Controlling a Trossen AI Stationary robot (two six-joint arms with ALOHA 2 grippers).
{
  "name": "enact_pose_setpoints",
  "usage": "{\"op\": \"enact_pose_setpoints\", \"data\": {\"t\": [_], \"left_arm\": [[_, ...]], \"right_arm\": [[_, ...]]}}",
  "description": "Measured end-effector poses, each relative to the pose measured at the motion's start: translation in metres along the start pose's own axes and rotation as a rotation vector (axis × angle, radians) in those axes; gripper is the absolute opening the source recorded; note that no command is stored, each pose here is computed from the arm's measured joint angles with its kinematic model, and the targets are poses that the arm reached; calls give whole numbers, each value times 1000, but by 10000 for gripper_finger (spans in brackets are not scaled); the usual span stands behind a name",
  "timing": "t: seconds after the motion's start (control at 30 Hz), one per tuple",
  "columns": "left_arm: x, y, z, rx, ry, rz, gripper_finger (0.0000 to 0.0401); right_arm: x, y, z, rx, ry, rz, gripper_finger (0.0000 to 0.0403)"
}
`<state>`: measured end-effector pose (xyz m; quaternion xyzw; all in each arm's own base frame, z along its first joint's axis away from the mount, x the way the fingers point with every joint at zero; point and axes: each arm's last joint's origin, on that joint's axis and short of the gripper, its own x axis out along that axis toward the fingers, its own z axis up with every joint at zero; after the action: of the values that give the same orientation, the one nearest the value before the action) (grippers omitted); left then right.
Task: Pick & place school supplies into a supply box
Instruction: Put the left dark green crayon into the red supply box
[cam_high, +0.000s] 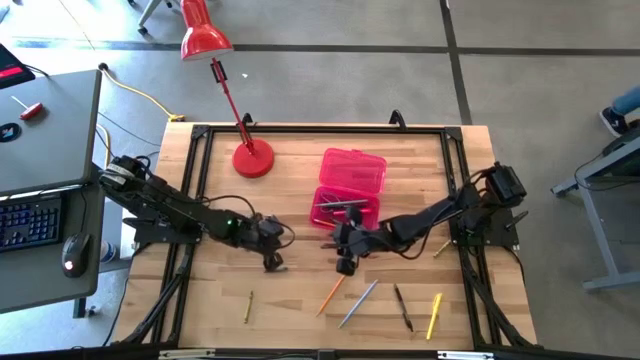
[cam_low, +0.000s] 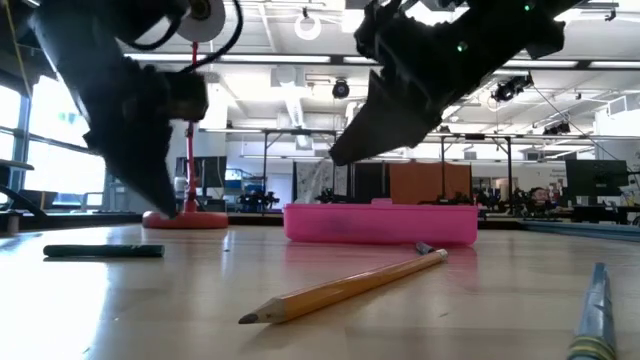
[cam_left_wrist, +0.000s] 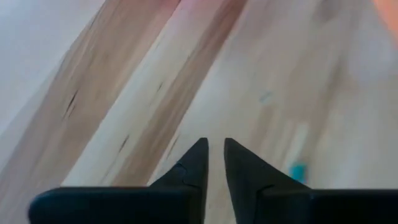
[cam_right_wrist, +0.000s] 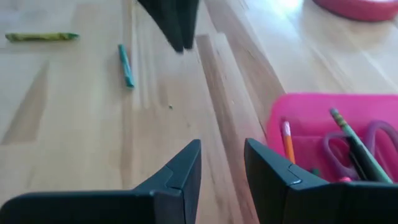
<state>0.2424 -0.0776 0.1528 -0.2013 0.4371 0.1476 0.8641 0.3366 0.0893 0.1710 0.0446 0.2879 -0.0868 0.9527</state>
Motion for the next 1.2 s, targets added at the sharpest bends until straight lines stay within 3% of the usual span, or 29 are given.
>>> {"op": "enact_pose_setpoints", "data": {"t": [0.27, 0.4, 0.53, 0.83, 1.2], "left_arm": [[-1, -10, 4, 134, -47, -97, 169], [-6, -25, -1, 280, -90, -189, 177], [-12, -38, -11, 318, -112, -240, 166], [-13, -54, -48, 315, -161, -96, 152], [20, -55, -69, 317, -138, -6, 166]], "right_arm": [[-4, 11, 5, 14, -78, 40, 101], [-4, 11, 5, 14, -78, 38, 101], [-4, 11, 5, 22, -78, 37, 101], [-4, 11, 6, 24, -84, 36, 101], [-4, 11, 7, 31, -101, 39, 101]]}}
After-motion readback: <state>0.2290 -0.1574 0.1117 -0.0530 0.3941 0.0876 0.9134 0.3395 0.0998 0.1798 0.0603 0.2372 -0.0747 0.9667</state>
